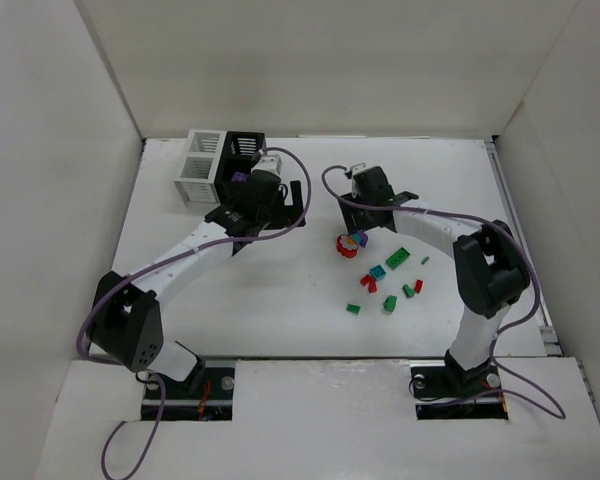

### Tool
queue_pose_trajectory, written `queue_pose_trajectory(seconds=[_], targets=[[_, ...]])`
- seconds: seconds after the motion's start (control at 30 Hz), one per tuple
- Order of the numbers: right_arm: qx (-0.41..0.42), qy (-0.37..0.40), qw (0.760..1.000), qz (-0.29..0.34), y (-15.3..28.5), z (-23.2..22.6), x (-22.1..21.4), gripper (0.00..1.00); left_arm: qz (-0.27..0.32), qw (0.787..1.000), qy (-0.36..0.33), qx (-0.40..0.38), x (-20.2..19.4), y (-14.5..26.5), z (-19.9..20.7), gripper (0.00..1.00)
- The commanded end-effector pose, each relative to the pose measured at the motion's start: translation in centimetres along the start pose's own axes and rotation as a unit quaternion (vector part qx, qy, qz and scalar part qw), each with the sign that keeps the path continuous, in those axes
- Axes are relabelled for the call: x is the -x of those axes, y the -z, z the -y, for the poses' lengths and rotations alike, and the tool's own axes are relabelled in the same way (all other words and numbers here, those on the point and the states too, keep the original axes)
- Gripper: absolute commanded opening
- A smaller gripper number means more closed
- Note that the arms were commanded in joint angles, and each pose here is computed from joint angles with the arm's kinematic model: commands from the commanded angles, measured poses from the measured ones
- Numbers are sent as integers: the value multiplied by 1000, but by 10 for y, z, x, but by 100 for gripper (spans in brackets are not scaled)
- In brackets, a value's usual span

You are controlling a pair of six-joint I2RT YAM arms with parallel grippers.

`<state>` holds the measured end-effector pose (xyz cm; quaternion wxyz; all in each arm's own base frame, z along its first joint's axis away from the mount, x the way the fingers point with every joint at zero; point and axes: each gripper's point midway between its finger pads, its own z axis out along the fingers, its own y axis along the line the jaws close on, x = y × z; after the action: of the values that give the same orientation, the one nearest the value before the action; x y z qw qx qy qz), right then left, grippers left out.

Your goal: Sort the legos into containers by color

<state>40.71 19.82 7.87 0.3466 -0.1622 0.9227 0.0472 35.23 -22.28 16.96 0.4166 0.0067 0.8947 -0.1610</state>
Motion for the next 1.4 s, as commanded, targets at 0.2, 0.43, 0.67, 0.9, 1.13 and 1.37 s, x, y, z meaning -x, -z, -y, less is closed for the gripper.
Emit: queue_pose_trajectory(seconds=[0.2, 0.43, 0.67, 0.9, 1.13, 1.37], targets=[[-4, 65, 997, 40, -20, 2, 28, 60, 6, 1000, -2, 8, -1, 3, -3, 100], [-4, 75, 996, 40, -28, 2, 30, 60, -10, 1000, -4, 7, -10, -5, -3, 100], [1, 65, 997, 35, -35, -2, 29, 57, -13, 1000, -4, 3, -10, -9, 0, 100], [1, 51, 999, 10, -40, -2, 11, 52, -17, 1000, 0, 5, -12, -9, -1, 100], [3, 22, 1000, -1, -42, -1, 1, 46, -13, 1000, 1, 3, -8, -8, 1, 100], [-3, -5, 1000, -27, -51, 2, -17, 44, -10, 1000, 1, 7, -6, -5, -1, 100]])
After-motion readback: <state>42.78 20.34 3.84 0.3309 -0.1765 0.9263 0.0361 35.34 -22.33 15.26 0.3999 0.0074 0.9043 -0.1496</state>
